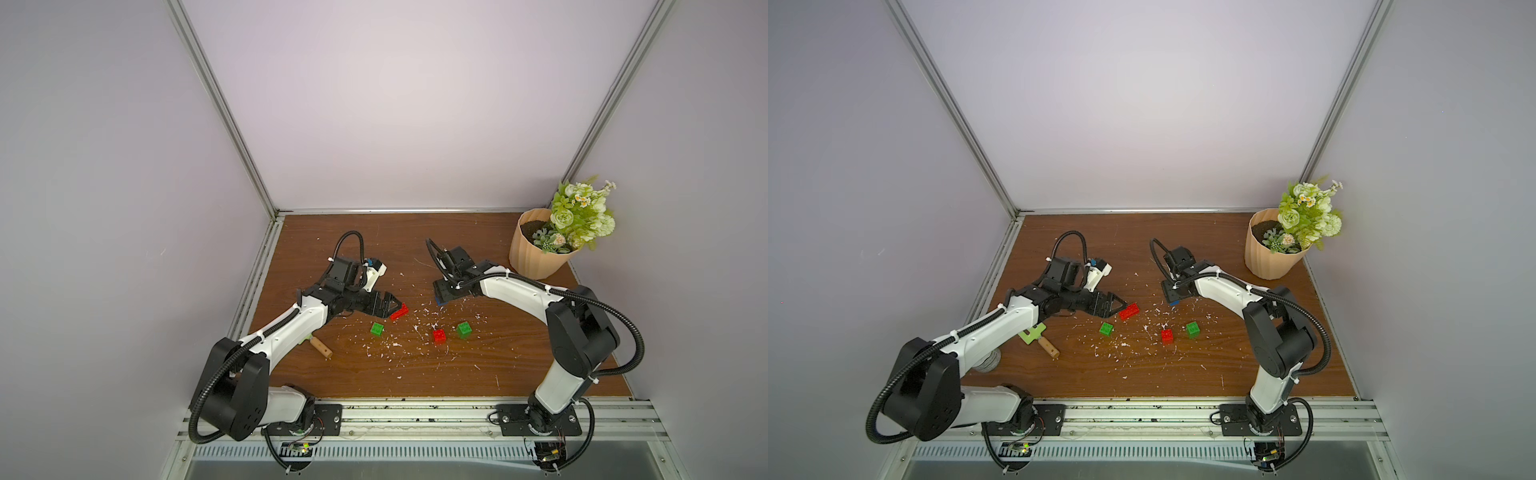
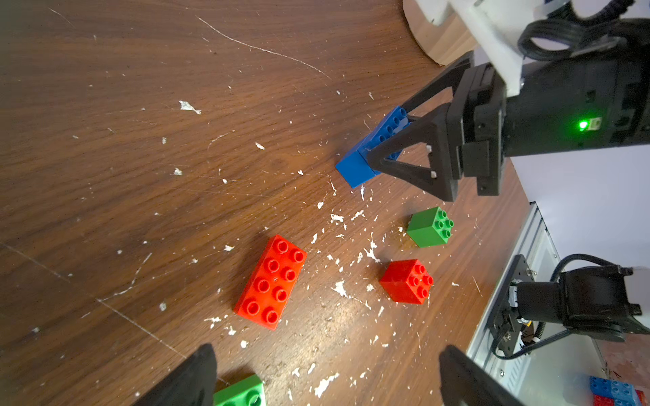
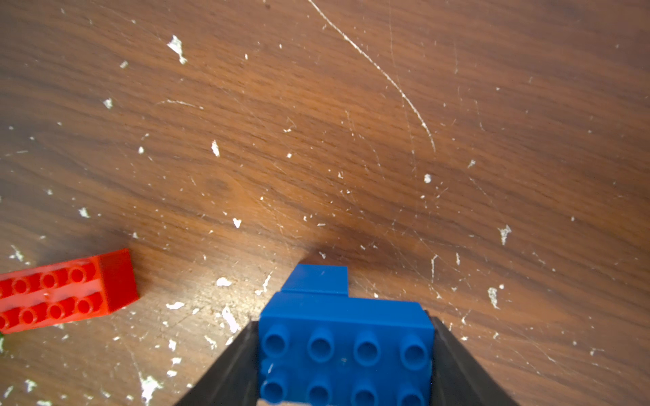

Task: Assemble a giraffe with lego
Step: Assemble the lego brick with the lego brick, then pick up the lego brick from the center of the board.

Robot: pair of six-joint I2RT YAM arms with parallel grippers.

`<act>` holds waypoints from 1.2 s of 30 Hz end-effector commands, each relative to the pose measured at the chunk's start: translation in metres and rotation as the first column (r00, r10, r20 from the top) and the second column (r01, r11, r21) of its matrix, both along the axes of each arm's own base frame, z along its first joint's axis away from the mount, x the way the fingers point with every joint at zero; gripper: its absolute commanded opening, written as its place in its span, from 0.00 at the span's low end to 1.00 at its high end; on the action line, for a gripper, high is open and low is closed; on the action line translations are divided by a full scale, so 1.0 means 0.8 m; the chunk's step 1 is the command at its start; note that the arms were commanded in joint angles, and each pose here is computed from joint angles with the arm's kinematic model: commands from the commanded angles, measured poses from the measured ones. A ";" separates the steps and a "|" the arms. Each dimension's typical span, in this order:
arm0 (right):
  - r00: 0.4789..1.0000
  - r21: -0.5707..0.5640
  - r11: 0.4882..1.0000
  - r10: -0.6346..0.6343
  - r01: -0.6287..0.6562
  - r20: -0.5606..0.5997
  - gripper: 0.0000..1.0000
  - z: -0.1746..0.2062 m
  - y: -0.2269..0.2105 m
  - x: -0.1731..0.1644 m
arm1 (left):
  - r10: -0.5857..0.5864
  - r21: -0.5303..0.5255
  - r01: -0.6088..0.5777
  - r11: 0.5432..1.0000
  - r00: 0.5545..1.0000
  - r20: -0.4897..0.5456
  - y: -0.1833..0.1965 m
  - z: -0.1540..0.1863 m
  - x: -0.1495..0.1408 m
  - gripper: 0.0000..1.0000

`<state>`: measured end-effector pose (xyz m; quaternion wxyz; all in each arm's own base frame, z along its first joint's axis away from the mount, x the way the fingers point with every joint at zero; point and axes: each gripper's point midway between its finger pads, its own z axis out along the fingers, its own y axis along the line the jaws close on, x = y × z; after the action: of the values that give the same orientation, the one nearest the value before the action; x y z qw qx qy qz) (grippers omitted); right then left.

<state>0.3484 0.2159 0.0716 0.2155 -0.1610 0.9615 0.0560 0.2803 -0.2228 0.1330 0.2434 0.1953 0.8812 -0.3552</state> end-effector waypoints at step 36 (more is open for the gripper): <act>0.993 -0.048 0.999 -0.010 0.004 -0.121 0.56 -0.030 -0.033 -0.030 | -0.015 -0.006 0.015 1.000 1.000 0.027 -0.006 0.015 0.005 0.99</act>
<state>0.3516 0.2038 0.0686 0.2125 -0.1546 0.9624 0.0687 0.2801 -0.2224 0.1323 0.2431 0.1958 0.8820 -0.3531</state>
